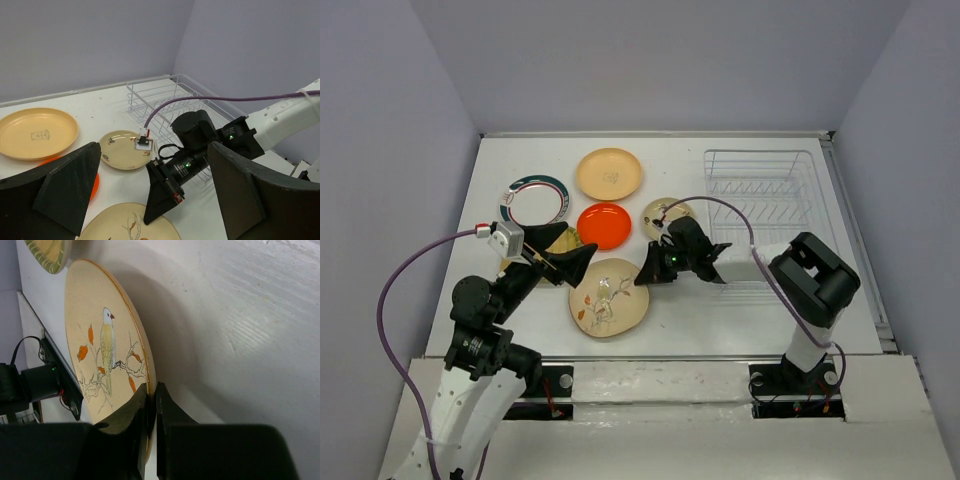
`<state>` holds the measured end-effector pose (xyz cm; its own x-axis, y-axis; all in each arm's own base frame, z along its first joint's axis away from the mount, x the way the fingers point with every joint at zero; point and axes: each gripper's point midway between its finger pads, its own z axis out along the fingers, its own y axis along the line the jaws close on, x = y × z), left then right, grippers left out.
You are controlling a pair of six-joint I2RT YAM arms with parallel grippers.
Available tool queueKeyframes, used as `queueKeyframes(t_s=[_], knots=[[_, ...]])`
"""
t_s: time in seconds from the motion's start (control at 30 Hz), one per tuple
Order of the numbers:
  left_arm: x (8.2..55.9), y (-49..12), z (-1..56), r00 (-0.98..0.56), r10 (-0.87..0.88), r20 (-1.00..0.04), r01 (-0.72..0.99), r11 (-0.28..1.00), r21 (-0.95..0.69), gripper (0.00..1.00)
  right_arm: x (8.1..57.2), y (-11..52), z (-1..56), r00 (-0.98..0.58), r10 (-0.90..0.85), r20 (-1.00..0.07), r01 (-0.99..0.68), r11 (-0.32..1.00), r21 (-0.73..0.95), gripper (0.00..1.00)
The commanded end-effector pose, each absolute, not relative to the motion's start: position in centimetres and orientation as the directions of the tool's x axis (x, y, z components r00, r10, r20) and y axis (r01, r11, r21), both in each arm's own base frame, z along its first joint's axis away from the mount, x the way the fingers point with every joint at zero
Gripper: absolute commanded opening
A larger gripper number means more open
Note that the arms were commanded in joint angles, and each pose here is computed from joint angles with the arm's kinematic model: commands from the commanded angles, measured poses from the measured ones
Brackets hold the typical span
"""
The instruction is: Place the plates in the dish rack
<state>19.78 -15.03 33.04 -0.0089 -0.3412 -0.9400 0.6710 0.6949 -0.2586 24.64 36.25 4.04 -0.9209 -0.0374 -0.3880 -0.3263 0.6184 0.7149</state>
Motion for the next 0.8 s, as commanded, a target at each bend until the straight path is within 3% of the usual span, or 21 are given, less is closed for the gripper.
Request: queueKeyframes(t_s=[0.0, 0.27, 0.5, 0.67, 0.77], knots=[[19.4, -14.8, 34.7, 0.042, -0.365, -0.930, 0.681, 0.691, -0.240, 0.99, 25.5, 36.2, 9.0, -0.856, 0.008, -0.517, -0.417, 0.580, 0.699, 0.07], [19.4, -14.8, 34.6, 0.037, -0.378, -0.925, 0.681, 0.687, -0.254, 0.99, 25.6, 35.1, 20.4, -0.730, 0.141, -0.669, -0.533, 0.496, 0.685, 0.07], [19.1, -15.0, 34.8, 0.039, -0.386, -0.922, 0.694, 0.674, -0.253, 0.99, 30.6, 27.7, 28.4, -0.516, 0.304, -0.801, -0.477, 0.674, 0.564, 0.07], [18.2, -15.2, 35.3, 0.052, -0.391, -0.919, 0.718, 0.654, -0.237, 0.99, 35.7, 15.8, 34.4, -0.294, 0.434, -0.851, -0.238, 0.829, 0.506, 0.07], [17.5, -15.5, 35.6, 0.060, -0.392, -0.918, 0.738, 0.637, -0.224, 0.99, 36.8, 8.6, 35.6, -0.172, 0.455, -0.874, -0.001, 0.887, 0.462, 0.07]])
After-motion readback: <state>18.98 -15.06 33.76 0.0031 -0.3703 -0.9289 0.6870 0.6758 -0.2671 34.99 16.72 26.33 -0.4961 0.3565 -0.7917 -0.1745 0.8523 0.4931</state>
